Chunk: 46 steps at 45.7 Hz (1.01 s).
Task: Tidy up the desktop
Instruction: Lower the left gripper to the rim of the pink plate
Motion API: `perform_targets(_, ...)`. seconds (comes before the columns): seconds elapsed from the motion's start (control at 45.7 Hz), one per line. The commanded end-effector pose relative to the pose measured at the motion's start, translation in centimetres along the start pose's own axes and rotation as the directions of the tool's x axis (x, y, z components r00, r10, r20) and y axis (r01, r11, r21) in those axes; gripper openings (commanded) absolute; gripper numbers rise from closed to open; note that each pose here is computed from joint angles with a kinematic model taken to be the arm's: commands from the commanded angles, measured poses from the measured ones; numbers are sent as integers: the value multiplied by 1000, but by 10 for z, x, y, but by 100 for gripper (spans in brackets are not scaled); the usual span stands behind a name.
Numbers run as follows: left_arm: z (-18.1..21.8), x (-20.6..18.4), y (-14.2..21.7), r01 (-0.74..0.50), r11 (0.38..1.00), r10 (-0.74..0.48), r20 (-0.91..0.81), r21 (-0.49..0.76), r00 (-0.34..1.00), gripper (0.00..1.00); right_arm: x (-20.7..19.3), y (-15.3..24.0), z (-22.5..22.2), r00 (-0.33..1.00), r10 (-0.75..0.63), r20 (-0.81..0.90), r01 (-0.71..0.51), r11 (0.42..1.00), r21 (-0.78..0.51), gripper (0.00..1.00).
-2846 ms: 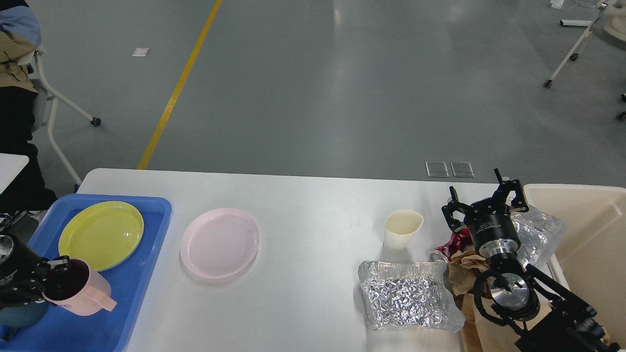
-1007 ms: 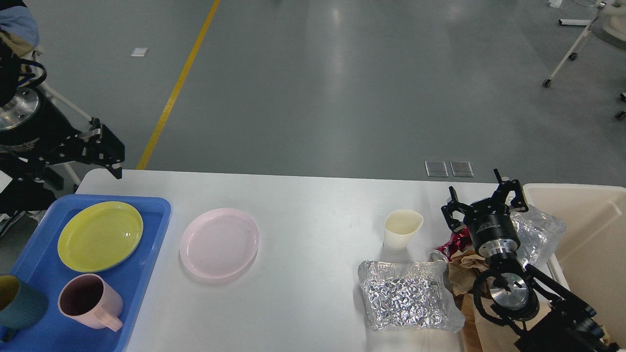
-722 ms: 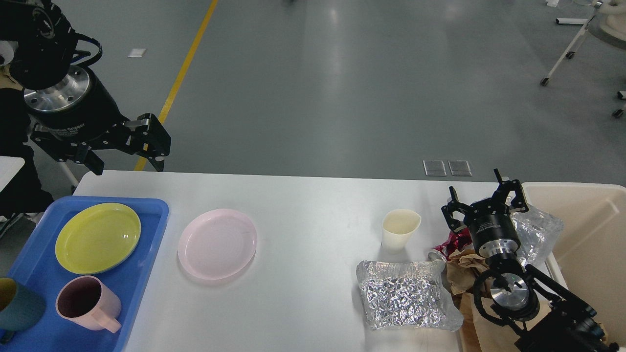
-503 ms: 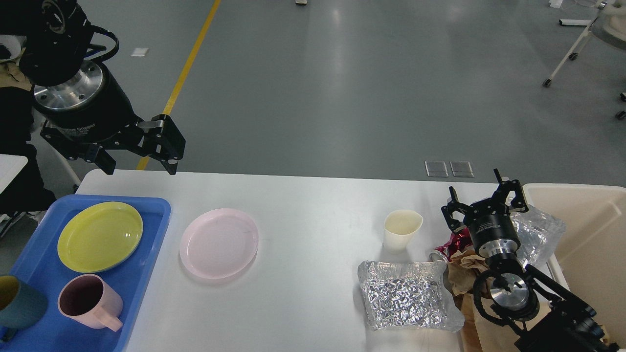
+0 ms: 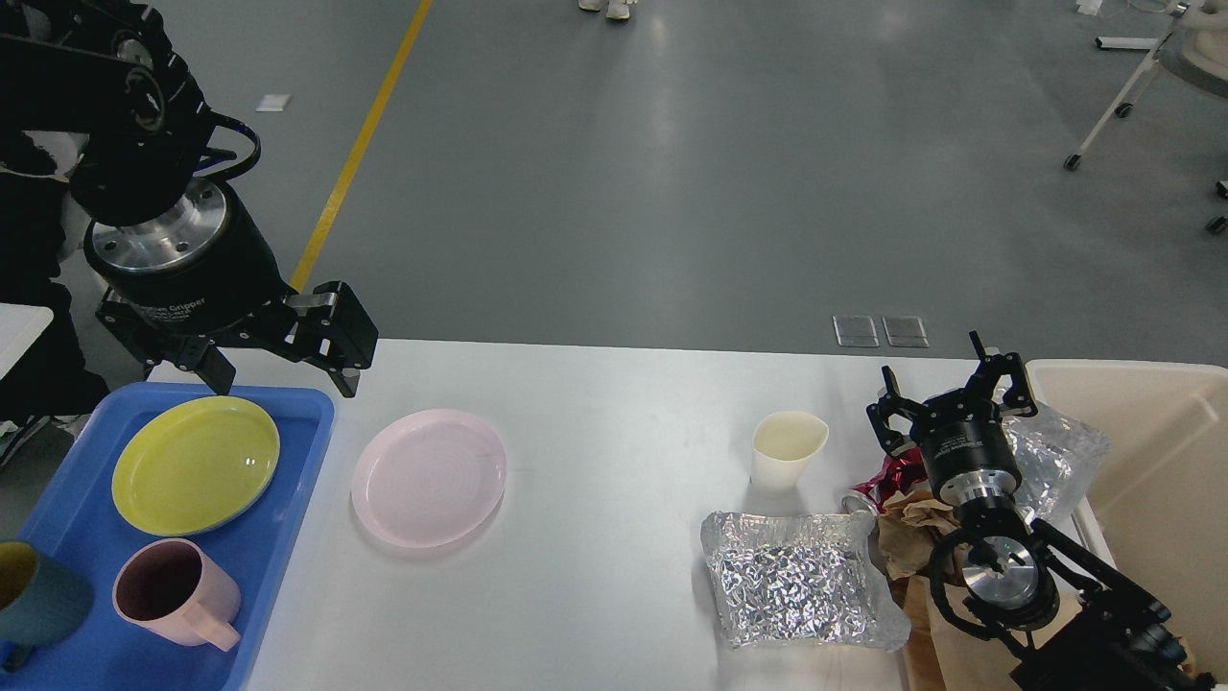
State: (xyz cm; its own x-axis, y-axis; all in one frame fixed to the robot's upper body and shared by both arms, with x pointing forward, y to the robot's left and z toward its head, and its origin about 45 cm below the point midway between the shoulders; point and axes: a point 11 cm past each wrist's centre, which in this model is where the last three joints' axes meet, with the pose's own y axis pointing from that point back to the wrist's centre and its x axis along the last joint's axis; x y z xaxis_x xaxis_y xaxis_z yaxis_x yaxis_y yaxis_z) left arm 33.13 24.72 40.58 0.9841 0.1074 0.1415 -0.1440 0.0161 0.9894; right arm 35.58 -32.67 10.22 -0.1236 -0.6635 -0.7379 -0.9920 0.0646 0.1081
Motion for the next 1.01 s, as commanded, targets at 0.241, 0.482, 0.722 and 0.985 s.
perform_targets(0.241,6,11,-54,-102,980,64,-210,-172,976,90,0,0,1,1000,0,1,0,1000,-1,100)
perform_targets(0.482,-27,7,-128,-216,967,90,-615,-134,784,90,0,0,1,1000,0,1,0,1000,-1,100)
perform_targets(0.722,-54,-12,-200,-199,978,94,-737,-56,670,92,0,0,0,1000,0,0,0,1000,0,100)
perform_targets(0.985,-97,-28,-260,-166,986,105,-797,5,595,92,0,0,0,1000,0,0,0,1000,0,100)
